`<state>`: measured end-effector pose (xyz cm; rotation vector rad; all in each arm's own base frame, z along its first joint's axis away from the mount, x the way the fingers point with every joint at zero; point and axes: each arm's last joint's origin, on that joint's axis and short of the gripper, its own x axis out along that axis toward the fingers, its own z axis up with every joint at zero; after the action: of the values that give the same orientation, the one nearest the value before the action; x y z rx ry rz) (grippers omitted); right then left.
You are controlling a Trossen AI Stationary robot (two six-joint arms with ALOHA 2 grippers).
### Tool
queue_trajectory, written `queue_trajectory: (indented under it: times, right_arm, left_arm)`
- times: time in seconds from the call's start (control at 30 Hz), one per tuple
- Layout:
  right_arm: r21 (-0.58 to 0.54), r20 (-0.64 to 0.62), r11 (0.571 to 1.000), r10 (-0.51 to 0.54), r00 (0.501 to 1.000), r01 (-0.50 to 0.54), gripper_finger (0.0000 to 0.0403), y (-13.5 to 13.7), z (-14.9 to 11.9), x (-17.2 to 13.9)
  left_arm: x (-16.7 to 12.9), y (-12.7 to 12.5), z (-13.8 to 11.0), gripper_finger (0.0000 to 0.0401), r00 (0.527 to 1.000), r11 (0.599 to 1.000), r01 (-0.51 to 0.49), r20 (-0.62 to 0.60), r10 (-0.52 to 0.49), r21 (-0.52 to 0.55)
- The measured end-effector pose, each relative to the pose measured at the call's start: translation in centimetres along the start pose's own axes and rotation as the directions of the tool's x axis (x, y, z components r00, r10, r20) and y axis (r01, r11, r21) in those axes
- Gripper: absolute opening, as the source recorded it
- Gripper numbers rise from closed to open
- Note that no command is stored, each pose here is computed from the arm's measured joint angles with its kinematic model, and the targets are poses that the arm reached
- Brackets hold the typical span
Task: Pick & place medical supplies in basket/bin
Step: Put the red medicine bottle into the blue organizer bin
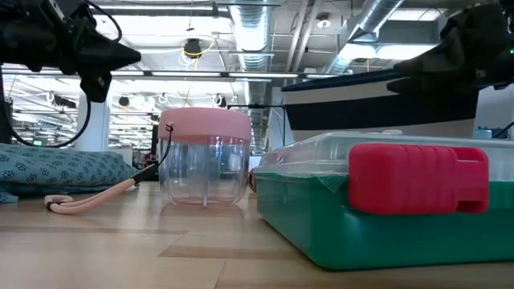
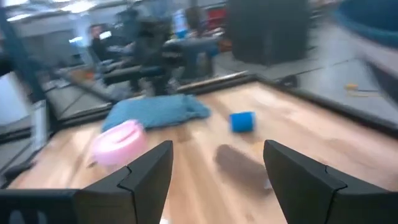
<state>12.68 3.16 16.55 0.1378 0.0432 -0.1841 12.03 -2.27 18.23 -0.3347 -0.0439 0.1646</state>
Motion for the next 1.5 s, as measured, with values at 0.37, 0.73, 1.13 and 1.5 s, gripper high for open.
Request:
queue_trajectory:
  times: [0.37,0.73,1.13,1.5]
  right_arm:
    - [-0.104,0.006,0.988,0.112,0.994,-0.110,0.0244,3.1,6.6,0.3]
    - [-0.089,-0.498,0.996,-0.046,0.866,0.002,0.0244,9.2,8.0,1.1]
    - [-0.109,-0.633,0.807,-0.507,0.586,0.581,0.0244,7.9,2.2,2.2]
    - [-0.063,-0.518,0.804,-0.532,0.669,0.591,0.0244,8.5,2.1,2.2]
  left_arm:
    - [0.3,0.1,-0.5,0.0000,0.999,0.996,-0.048,-0.027,0.046,-0.069]
    - [0.3,0.1,-0.5,0.0000,0.999,0.996,-0.050,-0.026,0.048,-0.078]
    - [0.3,0.1,-0.4,0.0000,0.998,0.988,-0.061,-0.011,0.060,-0.142]
    - [0.3,0.3,0.3,0.0000,0.981,0.972,-0.156,0.084,0.173,-0.175]
